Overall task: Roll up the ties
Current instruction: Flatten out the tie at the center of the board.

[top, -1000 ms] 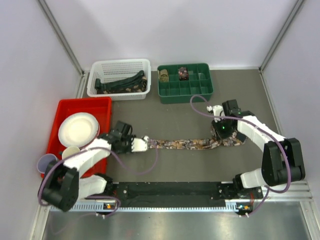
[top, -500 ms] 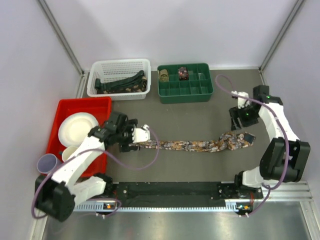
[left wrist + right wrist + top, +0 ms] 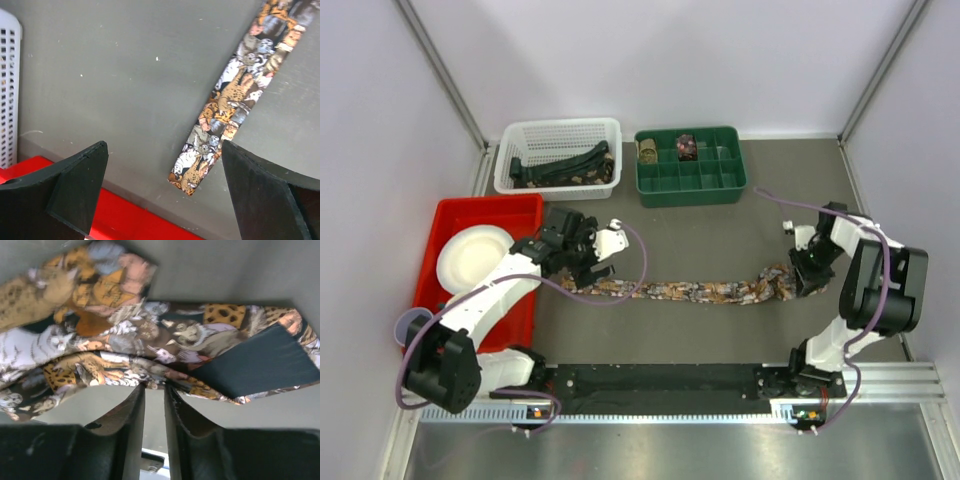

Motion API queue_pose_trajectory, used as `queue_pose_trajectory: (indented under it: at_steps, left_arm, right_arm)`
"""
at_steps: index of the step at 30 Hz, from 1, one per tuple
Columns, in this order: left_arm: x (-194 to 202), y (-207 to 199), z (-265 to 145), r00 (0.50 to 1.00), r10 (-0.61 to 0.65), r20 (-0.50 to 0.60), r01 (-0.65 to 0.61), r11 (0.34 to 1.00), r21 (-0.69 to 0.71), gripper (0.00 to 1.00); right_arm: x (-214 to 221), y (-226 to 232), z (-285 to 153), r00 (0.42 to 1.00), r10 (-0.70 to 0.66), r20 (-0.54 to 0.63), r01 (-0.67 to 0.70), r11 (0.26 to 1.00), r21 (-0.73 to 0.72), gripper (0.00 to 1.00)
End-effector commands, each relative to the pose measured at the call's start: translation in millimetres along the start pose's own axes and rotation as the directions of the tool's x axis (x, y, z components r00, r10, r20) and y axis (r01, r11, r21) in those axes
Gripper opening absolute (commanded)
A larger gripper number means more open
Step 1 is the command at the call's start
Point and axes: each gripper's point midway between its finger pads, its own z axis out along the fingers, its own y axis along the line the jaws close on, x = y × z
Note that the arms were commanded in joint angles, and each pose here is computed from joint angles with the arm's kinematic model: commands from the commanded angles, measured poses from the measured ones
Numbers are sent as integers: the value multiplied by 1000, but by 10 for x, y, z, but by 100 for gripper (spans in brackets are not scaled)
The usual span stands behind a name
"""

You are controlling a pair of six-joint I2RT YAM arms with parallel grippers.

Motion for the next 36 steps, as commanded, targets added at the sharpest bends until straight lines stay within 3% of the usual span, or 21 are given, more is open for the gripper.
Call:
queue_pose_trajectory:
  at_steps: [1, 4, 9, 14, 16, 22, 28, 36]
  left_arm:
    - [55, 81, 84, 998, -67, -12, 66, 997, -49, 99]
    - [75, 125, 75, 992, -126, -21, 124, 990, -68, 99]
    - [67, 218, 52, 983, -184, 9, 183, 974, -131, 99]
    - [-26, 211, 42, 979, -203, 25, 204, 974, -98, 99]
    - [-57, 199, 42, 972, -234, 35, 237, 968, -81, 99]
    - [-230, 272, 10, 940, -317, 130, 327, 943, -65, 99]
    - [-392, 457, -44, 875, -430, 223, 450, 892, -47, 99]
    - [-440, 567, -81, 852, -435, 292, 466, 884, -43, 99]
  right_arm:
    - [-104, -521, 48, 997, 69, 18, -71, 985, 157, 22]
    - [-87, -705, -86, 993, 110, 28, -114, 980, 166, 20]
    - [-189, -786, -345, 994, 55, 93, -69, 984, 163, 24]
    - [-585, -329, -725, 964, 66, 257, -47, 996, -80, 46]
    - [-684, -242, -779, 956, 81, 282, -49, 992, -118, 56]
    - [-876, -47, -588, 962, 30, 272, 4, 993, -121, 69]
    - [-882, -24, -297, 979, 44, 199, -10, 986, -168, 66]
    - [-779, 42, -63, 989, 60, 135, -29, 974, -226, 52]
